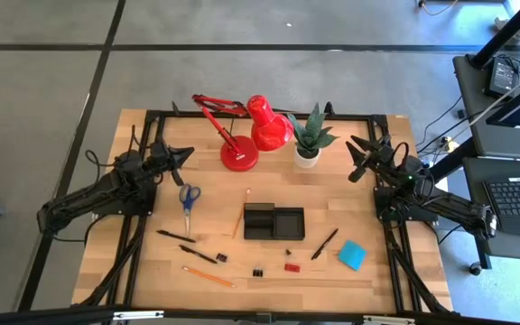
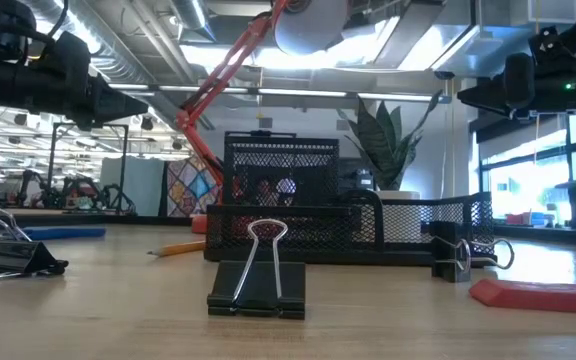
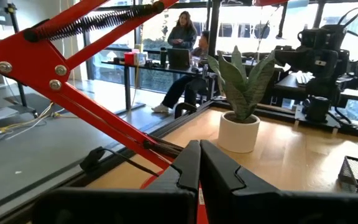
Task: Pick and place office supplies into organizer
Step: Put the blue scissors into the black desk organizer
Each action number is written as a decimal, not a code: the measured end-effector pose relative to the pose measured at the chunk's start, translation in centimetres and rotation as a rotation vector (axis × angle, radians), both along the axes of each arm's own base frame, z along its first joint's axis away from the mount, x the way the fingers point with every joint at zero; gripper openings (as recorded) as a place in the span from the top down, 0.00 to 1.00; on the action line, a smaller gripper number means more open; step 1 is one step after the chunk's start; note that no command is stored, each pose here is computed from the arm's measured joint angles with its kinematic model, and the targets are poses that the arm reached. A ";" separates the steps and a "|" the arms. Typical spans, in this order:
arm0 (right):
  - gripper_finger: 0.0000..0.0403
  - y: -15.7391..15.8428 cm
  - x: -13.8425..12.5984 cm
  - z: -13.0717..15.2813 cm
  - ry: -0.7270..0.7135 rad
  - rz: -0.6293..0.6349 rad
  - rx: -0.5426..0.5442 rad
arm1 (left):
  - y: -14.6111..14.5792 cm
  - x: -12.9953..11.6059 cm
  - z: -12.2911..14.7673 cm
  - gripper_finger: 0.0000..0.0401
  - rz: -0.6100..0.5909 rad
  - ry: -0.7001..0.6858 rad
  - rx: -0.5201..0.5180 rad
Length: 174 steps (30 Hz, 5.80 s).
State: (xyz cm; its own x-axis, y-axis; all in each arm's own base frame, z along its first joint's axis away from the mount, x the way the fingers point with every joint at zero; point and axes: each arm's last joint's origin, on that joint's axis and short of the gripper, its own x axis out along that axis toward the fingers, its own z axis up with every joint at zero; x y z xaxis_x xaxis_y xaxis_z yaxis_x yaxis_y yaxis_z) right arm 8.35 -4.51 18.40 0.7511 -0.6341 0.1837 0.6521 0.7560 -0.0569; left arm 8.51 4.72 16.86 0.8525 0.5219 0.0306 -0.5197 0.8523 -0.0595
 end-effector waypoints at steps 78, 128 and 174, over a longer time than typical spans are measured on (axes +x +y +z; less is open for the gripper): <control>0.68 0.0 0.1 -0.6 0.050 0.002 0.034 | -2.8 10.9 9.5 0.52 -0.062 0.614 -0.210; 0.68 -0.1 0.1 -0.9 0.070 0.004 0.060 | -1.8 9.1 0.0 0.52 0.575 1.026 -1.242; 0.68 -0.1 0.1 -1.0 0.079 0.003 0.062 | -1.5 11.5 -2.6 0.65 0.482 1.011 -1.236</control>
State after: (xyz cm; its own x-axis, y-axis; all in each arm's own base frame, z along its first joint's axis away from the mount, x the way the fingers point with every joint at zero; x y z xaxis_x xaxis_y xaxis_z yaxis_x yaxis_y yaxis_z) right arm 8.48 -4.57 17.41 0.7639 -0.6398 0.0843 0.6449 0.7618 -0.0616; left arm 20.01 3.23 14.30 0.0352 0.0133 -0.9993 -0.9496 0.3120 -0.0292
